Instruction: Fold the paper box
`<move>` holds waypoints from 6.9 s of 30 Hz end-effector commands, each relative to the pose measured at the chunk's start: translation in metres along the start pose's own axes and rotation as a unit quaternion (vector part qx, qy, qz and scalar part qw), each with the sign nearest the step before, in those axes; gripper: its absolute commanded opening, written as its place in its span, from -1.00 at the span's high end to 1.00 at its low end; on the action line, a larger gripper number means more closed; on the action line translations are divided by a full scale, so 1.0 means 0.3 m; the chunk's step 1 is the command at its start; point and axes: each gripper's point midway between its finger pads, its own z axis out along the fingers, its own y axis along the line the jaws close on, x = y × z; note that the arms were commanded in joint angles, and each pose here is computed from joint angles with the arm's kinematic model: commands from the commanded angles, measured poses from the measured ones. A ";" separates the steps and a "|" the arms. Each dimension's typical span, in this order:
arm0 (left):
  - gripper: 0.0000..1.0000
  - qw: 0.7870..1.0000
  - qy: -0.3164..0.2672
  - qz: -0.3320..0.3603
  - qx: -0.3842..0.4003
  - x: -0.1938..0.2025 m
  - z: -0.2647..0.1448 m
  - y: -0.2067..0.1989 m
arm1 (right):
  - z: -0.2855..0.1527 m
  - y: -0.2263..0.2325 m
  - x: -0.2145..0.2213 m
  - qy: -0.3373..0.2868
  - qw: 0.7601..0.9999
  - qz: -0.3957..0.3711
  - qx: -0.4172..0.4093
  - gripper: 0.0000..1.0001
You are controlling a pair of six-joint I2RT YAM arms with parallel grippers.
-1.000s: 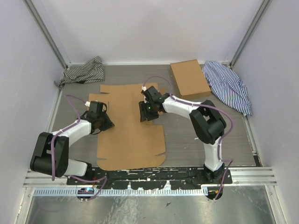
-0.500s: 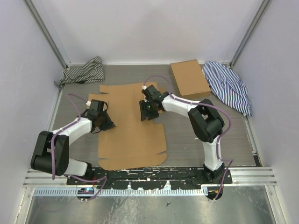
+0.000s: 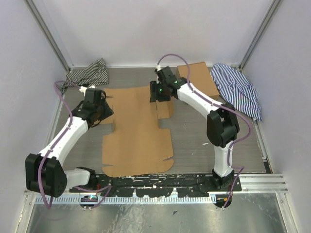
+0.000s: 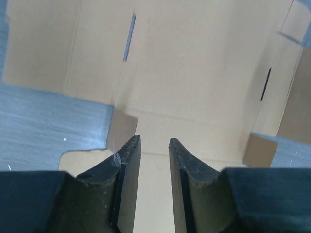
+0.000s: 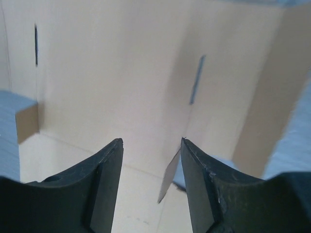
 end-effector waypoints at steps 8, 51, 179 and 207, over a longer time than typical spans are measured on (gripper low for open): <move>-0.21 0.998 -0.057 0.000 -0.032 -0.307 0.126 -0.057 | 0.082 -0.182 -0.363 -0.082 0.997 0.011 0.002 -0.35; -0.24 0.996 -0.060 -0.062 0.005 -0.499 0.634 0.035 | 0.430 -0.291 -0.403 -0.093 0.993 0.024 -0.063 -0.59; 0.14 0.989 0.100 -0.088 0.061 -0.141 0.752 -0.073 | 0.490 -0.059 -0.275 -0.054 0.986 0.035 -0.155 -0.47; 0.06 0.999 0.012 -0.028 0.012 -0.365 0.398 -0.083 | 0.297 -0.200 -0.470 -0.120 0.993 -0.017 -0.010 -0.44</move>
